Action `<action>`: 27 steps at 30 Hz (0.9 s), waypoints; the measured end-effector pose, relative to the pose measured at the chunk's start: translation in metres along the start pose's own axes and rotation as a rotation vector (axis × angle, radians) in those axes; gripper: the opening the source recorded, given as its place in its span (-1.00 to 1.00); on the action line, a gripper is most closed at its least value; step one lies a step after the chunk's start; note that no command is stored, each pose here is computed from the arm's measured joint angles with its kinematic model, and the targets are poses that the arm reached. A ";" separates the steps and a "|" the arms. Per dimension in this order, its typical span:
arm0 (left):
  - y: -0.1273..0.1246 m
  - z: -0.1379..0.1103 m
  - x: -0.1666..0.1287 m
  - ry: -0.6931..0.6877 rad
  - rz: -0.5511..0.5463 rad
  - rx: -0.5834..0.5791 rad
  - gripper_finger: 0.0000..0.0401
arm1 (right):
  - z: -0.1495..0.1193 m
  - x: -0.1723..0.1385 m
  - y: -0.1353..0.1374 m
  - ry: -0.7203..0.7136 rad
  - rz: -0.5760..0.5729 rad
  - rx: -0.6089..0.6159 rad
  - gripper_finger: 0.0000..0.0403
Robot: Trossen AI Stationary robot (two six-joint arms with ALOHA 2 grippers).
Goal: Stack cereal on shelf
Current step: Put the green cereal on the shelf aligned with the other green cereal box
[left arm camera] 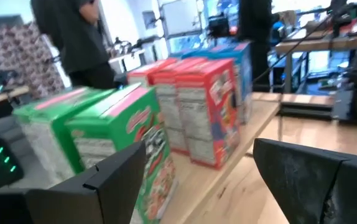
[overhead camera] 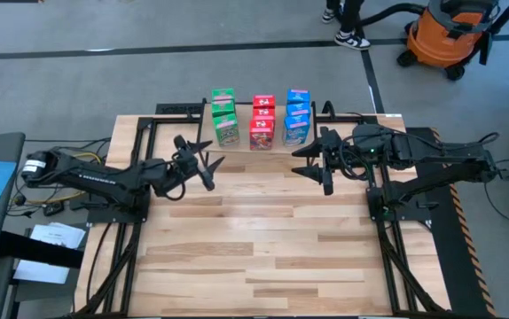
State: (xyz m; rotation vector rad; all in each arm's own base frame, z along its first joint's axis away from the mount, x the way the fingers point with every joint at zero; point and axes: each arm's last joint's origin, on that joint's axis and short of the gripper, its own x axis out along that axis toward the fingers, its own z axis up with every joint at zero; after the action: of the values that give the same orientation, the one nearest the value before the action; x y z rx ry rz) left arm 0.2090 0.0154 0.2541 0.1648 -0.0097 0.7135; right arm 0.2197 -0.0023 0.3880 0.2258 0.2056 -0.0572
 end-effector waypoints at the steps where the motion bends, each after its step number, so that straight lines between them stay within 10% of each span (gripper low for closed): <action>1: 0.002 -0.001 0.002 0.009 0.006 -0.005 0.44 | 0.000 0.000 0.000 0.000 0.000 0.000 0.32; 27: 0.023 -0.016 0.024 0.055 -0.075 -0.090 0.44 | 0.000 0.000 -0.002 -0.002 -0.008 0.000 0.32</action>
State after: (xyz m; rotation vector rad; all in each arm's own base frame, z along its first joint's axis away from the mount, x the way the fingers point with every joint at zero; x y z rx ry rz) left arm 0.2115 0.0502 0.2435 0.0593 0.0171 0.6410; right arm 0.2198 -0.0041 0.3880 0.2252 0.2044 -0.0655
